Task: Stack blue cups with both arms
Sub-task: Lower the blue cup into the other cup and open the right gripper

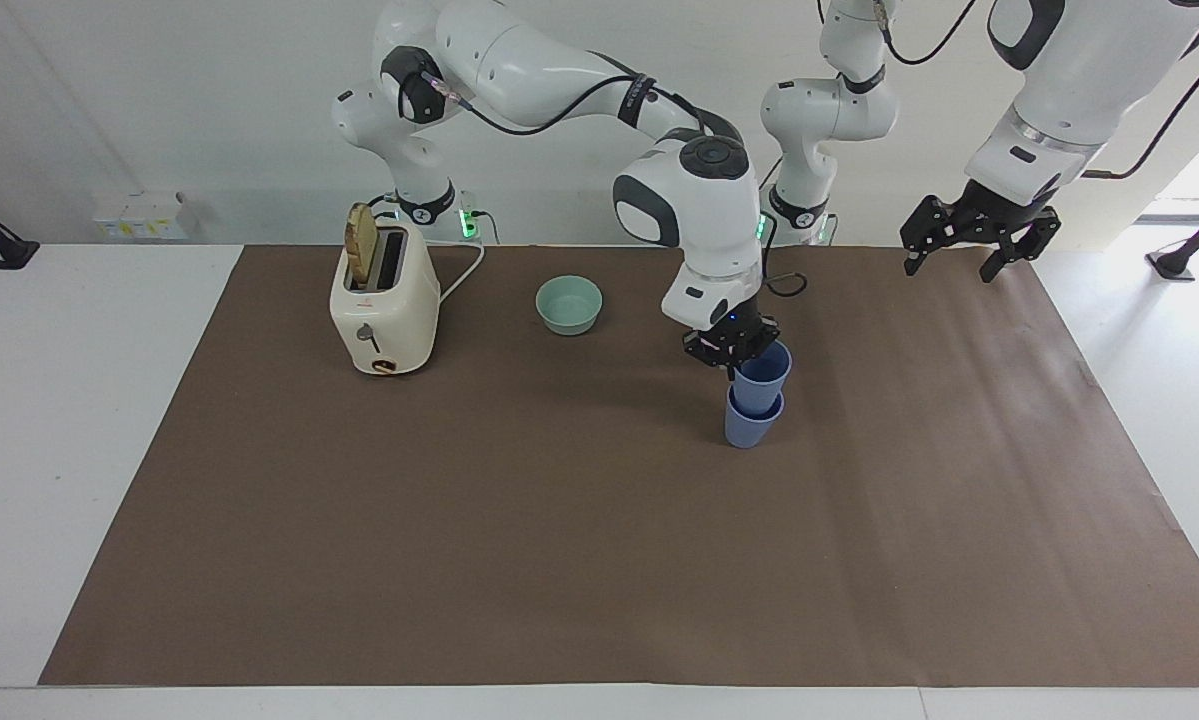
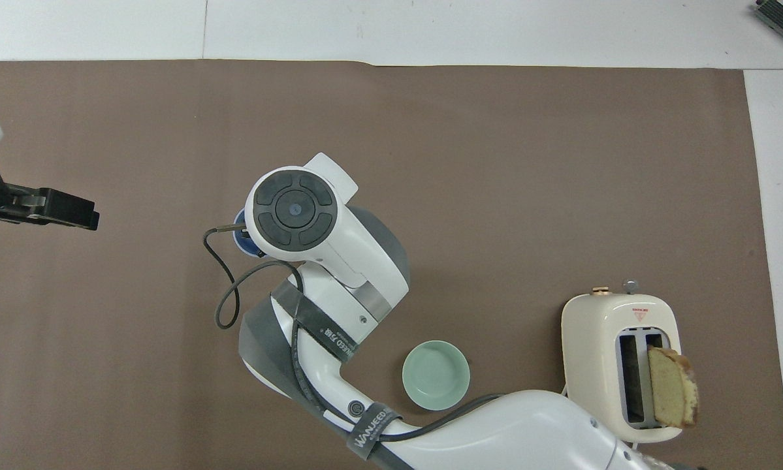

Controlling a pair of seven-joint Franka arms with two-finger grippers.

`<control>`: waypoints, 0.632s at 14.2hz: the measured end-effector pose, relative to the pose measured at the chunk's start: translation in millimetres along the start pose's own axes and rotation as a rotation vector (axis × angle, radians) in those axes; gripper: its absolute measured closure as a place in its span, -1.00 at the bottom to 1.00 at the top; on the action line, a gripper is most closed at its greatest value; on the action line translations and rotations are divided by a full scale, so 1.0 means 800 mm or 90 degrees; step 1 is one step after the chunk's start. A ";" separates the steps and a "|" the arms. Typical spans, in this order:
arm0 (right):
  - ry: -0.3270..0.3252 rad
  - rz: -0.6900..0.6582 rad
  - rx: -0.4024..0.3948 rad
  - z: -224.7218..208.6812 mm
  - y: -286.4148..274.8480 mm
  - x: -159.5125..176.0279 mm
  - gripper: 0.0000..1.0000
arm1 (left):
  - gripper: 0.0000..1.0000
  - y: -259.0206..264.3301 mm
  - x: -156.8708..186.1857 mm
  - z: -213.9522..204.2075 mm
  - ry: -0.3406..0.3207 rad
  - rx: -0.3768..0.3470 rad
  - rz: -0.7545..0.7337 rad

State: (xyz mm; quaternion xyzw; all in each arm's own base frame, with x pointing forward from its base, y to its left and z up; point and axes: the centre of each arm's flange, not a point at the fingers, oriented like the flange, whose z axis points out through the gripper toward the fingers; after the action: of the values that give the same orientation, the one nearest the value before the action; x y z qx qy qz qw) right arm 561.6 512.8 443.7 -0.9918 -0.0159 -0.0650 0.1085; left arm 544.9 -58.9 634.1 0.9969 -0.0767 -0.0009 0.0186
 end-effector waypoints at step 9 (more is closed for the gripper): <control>0.017 0.003 -0.020 0.000 0.011 0.009 -0.69 | -1.00 0.000 0.000 0.000 0.000 0.000 0.000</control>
State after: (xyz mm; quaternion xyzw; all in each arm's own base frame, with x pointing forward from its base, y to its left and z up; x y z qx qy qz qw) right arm 569.3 504.3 443.0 -0.9925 -0.0112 -0.0779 0.0933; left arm 544.9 -58.9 634.1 0.9969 -0.0767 -0.0010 0.0186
